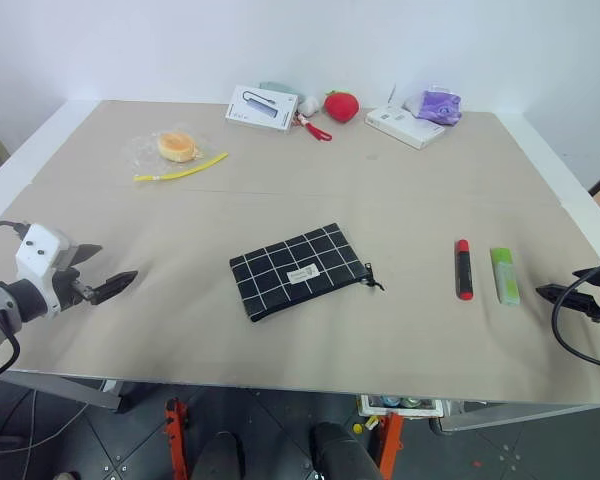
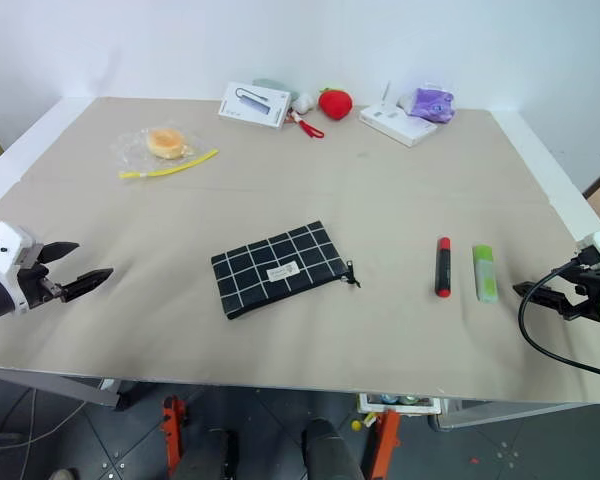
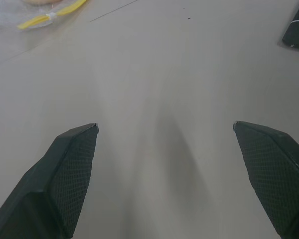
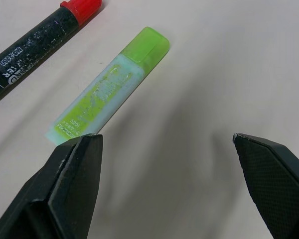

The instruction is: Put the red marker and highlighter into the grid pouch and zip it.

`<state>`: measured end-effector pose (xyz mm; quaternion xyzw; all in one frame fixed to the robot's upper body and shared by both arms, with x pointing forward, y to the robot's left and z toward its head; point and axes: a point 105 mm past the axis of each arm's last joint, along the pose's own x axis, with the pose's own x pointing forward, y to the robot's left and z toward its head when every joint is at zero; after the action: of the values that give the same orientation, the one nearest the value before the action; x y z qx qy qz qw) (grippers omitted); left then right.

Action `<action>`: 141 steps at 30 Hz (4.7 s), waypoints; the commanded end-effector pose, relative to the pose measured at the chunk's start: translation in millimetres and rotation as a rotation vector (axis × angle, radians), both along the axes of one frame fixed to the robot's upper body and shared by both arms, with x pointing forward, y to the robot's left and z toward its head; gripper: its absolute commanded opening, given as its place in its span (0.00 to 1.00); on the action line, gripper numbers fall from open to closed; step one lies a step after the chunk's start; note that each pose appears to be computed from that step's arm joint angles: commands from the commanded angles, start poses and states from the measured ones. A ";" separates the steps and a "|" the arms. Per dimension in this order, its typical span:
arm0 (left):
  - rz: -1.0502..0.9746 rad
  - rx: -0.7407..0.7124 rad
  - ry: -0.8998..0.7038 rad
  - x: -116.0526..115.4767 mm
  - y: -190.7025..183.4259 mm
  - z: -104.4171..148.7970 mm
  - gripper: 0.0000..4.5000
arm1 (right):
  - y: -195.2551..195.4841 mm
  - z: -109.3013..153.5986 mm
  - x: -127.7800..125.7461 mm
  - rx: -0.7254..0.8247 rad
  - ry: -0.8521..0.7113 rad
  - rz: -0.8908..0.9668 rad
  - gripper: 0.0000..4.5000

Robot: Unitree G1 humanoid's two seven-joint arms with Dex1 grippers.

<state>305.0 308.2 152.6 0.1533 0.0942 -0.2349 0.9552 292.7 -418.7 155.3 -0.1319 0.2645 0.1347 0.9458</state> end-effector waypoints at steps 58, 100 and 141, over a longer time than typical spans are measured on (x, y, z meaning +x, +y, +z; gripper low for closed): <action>-0.716 0.345 -0.421 17.3 -147.2 5.7 1.00 | 301.1 -80.2 58.3 0.157 -0.028 0.303 0.01; -1.028 0.711 -0.793 28.5 -226.3 -61.6 0.15 | 307.9 -74.7 56.7 0.162 -0.070 0.256 0.00; -1.018 0.643 -0.701 28.4 -246.3 -65.0 0.00 | 256.8 -47.3 33.4 0.151 -0.148 0.113 0.68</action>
<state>341.6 66.9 107.1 0.5259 -0.2601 -0.5268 0.6150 321.5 -161.0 99.3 -0.0770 0.1937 0.2044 0.9564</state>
